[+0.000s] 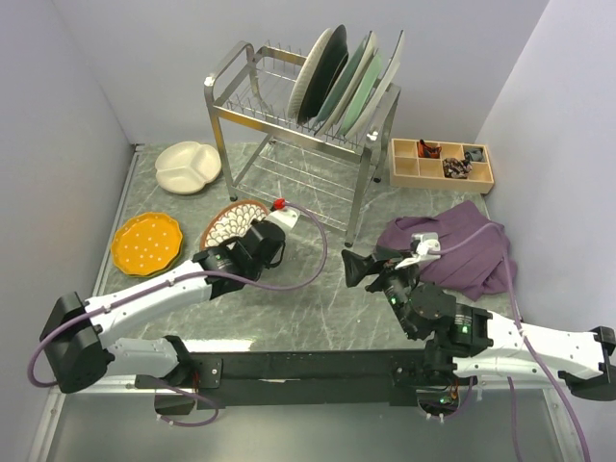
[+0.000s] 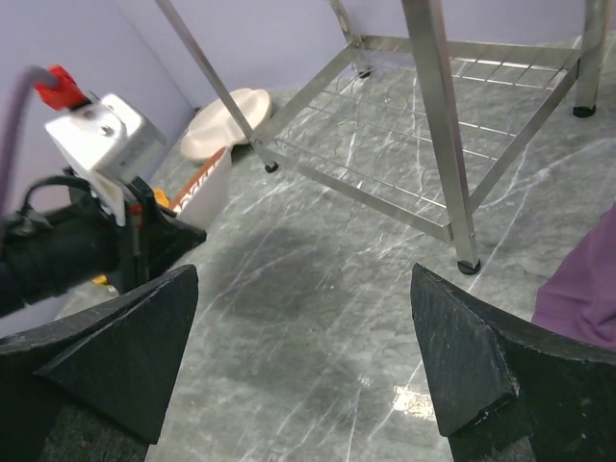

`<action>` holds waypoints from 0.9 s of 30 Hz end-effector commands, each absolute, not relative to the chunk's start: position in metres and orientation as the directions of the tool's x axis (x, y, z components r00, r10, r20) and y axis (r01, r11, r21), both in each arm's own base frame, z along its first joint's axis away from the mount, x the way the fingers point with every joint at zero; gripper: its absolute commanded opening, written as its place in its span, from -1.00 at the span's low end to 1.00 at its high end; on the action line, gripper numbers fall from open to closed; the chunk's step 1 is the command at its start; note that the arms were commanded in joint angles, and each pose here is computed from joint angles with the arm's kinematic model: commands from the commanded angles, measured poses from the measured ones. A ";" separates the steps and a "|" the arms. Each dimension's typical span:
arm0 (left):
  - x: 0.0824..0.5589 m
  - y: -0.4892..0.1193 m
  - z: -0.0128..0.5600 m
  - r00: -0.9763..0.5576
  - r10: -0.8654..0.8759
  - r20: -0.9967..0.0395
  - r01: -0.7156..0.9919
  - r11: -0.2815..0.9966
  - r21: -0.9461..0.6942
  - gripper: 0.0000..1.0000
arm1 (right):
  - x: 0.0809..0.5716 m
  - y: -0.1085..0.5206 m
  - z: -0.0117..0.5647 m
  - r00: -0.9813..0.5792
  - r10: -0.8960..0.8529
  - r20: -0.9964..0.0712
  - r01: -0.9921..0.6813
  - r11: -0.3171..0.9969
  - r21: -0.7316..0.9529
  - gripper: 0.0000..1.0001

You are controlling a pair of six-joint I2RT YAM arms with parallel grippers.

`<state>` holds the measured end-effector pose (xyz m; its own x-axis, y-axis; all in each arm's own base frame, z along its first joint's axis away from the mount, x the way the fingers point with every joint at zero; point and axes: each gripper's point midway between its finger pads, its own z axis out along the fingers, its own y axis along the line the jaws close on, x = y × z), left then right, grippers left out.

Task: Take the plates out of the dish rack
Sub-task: Place the plate at the center of the board.

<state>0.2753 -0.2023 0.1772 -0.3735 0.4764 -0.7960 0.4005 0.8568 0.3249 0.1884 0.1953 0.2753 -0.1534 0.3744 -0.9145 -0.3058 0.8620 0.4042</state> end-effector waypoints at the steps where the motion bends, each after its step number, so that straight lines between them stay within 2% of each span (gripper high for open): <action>1: 0.292 -0.197 0.210 -0.352 0.321 -0.879 0.216 0.942 0.258 -0.98 | 0.190 0.188 0.287 -0.125 0.449 -0.885 -0.274 0.841 0.466 0.93; 3: 0.293 -0.197 0.202 -0.406 0.243 -0.881 0.143 0.969 0.201 -0.98 | 0.191 0.189 0.287 -0.125 0.445 -0.887 -0.272 0.844 0.462 0.93; 4: 0.285 -0.189 0.189 -0.459 0.278 -0.844 0.130 0.961 0.245 -0.98 | 0.191 0.189 0.286 -0.126 0.443 -0.888 -0.272 0.845 0.460 0.93; 6: 0.281 -0.184 0.180 -0.482 0.264 -0.835 0.049 0.960 0.275 -0.98 | 0.191 0.189 0.287 -0.125 0.439 -0.890 -0.267 0.849 0.457 0.93; 9: 0.267 -0.192 0.167 -0.492 0.271 -0.827 0.056 0.958 0.281 -0.99 | 0.192 0.190 0.286 -0.125 0.433 -0.893 -0.267 0.852 0.450 0.93; 14: 0.261 -0.206 0.155 -0.473 0.277 -0.836 0.082 0.959 0.271 -0.98 | 0.191 0.189 0.287 -0.124 0.441 -0.889 -0.267 0.848 0.458 0.93; 21: 0.285 -0.199 0.136 -0.367 0.467 -0.804 0.061 0.875 0.480 -0.98 | 0.191 0.183 0.290 -0.119 0.461 -0.879 -0.262 0.840 0.476 0.93; 24: 0.298 -0.198 0.123 -0.387 0.466 -0.796 0.106 0.880 0.464 -0.98 | 0.190 0.179 0.290 -0.111 0.479 -0.871 -0.263 0.831 0.490 0.93; 27: 0.314 -0.197 0.127 -0.344 0.465 -0.816 0.102 0.882 0.460 -0.98 | 0.190 0.178 0.290 -0.106 0.487 -0.867 -0.264 0.827 0.497 0.92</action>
<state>0.2784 -0.1957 0.0850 -0.4841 0.4691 -0.7386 0.1828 0.8797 0.4389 0.1892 0.1851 0.2811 -0.1313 0.4194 -0.8982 -0.2855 0.8517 0.4394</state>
